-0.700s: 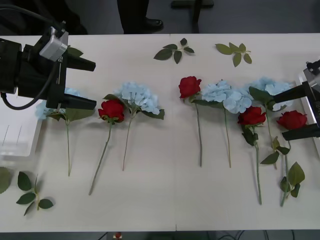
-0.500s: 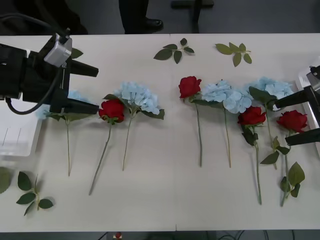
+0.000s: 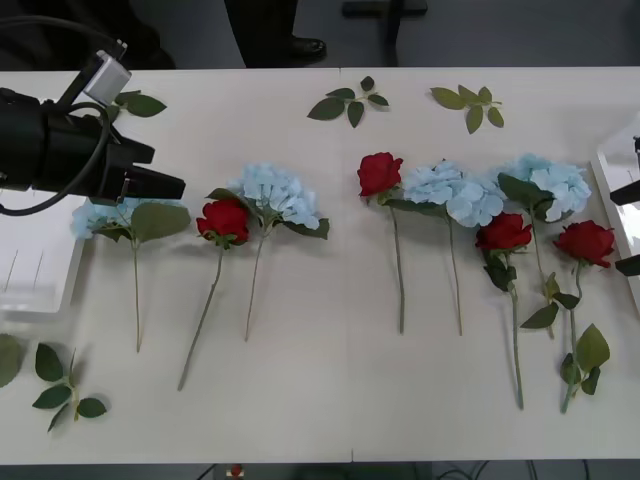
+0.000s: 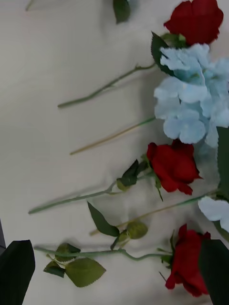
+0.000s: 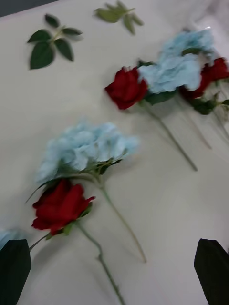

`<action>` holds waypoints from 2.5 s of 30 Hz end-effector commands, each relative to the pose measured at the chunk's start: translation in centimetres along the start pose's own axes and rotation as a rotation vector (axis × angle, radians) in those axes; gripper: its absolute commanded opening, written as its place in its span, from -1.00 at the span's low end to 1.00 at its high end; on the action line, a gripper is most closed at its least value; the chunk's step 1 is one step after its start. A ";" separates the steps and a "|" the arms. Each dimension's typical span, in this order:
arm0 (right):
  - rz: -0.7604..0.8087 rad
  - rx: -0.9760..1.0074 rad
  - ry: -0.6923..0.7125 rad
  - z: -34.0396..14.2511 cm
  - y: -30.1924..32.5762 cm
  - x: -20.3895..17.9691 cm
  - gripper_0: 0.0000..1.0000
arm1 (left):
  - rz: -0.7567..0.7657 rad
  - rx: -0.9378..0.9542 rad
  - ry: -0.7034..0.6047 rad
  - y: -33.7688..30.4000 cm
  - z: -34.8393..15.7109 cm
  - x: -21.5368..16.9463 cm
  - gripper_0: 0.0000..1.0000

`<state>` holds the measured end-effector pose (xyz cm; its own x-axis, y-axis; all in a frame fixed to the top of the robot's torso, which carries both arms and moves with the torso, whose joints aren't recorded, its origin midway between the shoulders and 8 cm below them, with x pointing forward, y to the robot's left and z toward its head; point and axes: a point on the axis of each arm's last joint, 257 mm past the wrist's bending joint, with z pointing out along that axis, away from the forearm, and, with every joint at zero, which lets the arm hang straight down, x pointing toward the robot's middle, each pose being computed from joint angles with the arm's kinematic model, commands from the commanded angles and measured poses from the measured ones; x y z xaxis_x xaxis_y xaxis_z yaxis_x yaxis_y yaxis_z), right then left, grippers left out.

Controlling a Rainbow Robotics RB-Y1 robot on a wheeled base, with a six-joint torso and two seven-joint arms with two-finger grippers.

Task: Place the red flowers into the right box and the blue flowers into the left box. If a person shows an open palm, hand one flower to the person first, then continue sorting.

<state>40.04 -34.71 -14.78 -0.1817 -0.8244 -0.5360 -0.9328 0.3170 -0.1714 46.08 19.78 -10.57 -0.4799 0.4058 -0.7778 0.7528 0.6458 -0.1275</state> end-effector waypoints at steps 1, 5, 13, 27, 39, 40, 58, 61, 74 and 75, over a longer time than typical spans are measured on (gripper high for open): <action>0.301 0.097 0.074 -1.0 -1.7 2.8 1.00 | -0.176 -0.211 0.036 2.3 -0.3 3.0 1.00; 0.542 0.166 0.125 -0.5 -2.6 5.1 1.00 | -0.339 -0.344 0.057 2.3 -0.7 6.8 1.00; 0.922 0.294 0.176 0.9 -4.0 7.8 1.00 | -0.478 -0.558 0.078 5.2 -1.9 14.5 1.00; 1.176 0.414 0.234 5.4 -3.6 11.1 1.00 | -0.500 -0.787 0.035 14.6 1.4 16.0 1.00; 1.302 0.418 0.233 7.8 -2.5 15.4 1.00 | -0.459 -0.835 0.075 16.9 4.6 16.3 1.00; 1.306 0.417 0.233 8.1 -2.4 15.6 1.00 | -0.451 -0.838 0.077 17.1 4.9 16.6 1.00; 1.266 0.454 0.228 13.3 -1.9 16.2 1.00 | -0.418 -0.827 0.099 16.6 7.1 17.4 -1.00; 1.265 0.449 0.230 13.8 -1.6 16.1 1.00 | -0.422 -0.828 0.103 16.6 7.1 17.2 -1.00; 1.264 0.452 0.231 15.6 -1.1 16.7 1.00 | -0.478 -0.885 0.062 15.9 -0.1 6.7 -1.00; 1.261 0.453 0.230 15.9 -1.1 16.8 1.00 | -0.487 -0.893 0.041 16.1 -1.2 5.1 -1.00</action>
<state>42.33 -41.50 -36.88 -0.9260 0.0488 -0.3743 0.0387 0.9987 0.0347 53.02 33.97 -22.22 -0.7429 0.0117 -0.6693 -0.1118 0.9836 0.1413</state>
